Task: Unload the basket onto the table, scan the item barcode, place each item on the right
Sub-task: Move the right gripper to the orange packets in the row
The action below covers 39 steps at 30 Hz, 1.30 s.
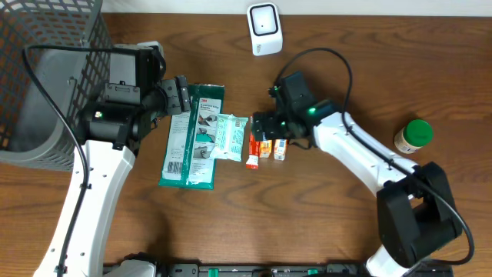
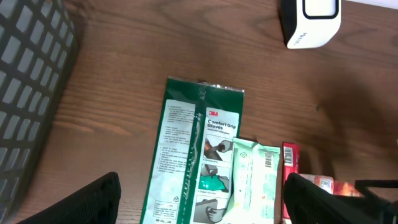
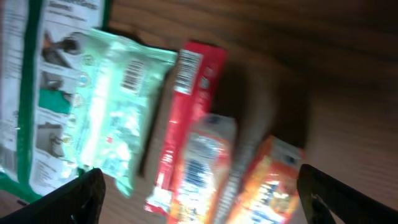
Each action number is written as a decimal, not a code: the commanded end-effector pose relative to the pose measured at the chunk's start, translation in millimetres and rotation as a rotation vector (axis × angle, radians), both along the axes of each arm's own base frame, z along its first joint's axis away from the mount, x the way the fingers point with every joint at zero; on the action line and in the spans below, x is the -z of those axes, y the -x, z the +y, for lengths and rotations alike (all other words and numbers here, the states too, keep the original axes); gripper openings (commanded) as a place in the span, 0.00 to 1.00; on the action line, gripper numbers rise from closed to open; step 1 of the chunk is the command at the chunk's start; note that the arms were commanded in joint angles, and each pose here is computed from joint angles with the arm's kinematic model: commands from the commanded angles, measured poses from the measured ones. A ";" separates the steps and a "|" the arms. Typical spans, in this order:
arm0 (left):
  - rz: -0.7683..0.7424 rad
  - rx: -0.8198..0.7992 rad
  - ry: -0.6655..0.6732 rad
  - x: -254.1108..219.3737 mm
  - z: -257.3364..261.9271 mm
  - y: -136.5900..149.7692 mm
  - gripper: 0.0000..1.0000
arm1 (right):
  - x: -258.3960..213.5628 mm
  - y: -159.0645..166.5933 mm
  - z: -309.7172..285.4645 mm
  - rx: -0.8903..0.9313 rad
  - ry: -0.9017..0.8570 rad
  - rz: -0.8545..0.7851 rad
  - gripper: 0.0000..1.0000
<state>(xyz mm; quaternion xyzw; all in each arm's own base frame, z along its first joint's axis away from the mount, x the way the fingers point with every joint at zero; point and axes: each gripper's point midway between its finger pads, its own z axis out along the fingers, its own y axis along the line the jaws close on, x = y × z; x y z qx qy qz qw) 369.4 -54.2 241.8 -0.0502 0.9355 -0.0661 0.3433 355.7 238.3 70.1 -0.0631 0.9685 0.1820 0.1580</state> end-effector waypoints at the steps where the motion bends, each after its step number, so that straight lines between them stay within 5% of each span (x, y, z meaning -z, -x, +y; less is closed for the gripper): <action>1: 0.003 -0.007 0.000 1.0 0.8 0.3 0.84 | 1.0 4.2 7.0 -0.005 0.048 -0.034 0.92; 39: 0.003 -0.007 0.000 1.0 0.8 0.3 0.84 | 22.0 37.2 -52.6 0.056 0.343 0.088 0.82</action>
